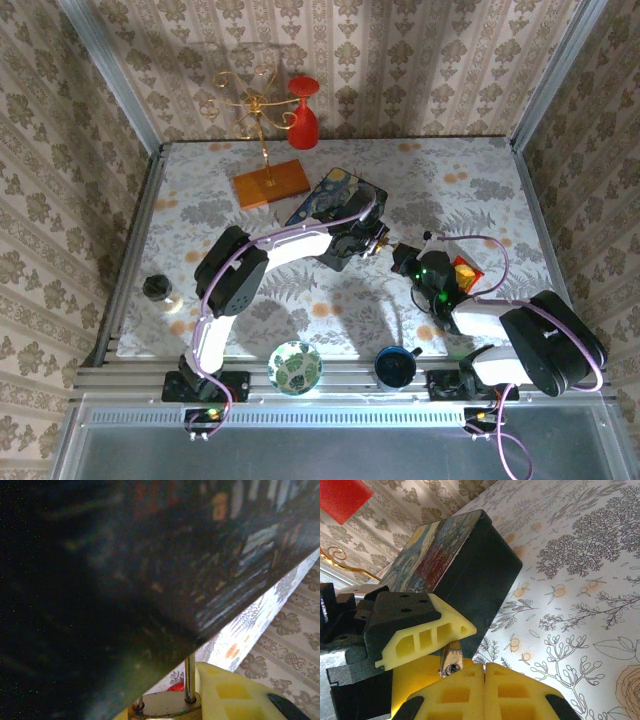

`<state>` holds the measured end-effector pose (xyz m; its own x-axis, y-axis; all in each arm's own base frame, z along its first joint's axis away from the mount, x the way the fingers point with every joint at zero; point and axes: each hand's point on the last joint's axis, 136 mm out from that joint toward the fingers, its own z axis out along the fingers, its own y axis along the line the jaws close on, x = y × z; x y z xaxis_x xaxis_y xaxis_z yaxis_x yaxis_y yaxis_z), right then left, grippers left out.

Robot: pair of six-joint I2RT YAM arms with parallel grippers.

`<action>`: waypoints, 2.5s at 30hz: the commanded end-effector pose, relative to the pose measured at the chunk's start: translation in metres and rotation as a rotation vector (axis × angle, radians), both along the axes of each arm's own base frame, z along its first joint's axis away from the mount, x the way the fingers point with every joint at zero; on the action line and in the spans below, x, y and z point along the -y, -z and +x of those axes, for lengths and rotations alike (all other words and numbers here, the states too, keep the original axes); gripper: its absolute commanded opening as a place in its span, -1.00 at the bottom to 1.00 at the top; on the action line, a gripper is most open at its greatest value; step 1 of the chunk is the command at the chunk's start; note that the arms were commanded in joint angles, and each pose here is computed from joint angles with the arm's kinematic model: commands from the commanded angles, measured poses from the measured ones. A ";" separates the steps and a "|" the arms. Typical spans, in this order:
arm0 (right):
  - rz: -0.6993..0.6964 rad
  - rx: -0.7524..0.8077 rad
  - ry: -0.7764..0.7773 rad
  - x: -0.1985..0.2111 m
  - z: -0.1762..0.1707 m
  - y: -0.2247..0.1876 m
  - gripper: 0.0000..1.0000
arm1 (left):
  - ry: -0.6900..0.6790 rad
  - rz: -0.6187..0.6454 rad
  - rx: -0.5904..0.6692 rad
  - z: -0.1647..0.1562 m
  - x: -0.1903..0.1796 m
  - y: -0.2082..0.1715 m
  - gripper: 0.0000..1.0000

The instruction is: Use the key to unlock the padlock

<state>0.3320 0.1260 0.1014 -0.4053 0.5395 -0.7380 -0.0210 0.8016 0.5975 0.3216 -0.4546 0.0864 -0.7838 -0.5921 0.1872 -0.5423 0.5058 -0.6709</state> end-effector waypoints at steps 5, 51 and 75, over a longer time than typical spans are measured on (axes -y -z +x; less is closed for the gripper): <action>-0.025 0.025 0.031 0.003 0.005 -0.008 -1.00 | 0.042 -0.098 -0.054 -0.014 0.026 -0.005 -0.97; 0.011 -0.008 -0.146 -0.044 -0.008 -0.014 -1.00 | 0.069 -0.115 -0.056 -0.018 0.033 -0.009 -1.00; 0.061 -0.019 -0.199 -0.033 0.010 -0.024 -1.00 | 0.130 -0.133 -0.052 -0.033 0.027 -0.017 -1.00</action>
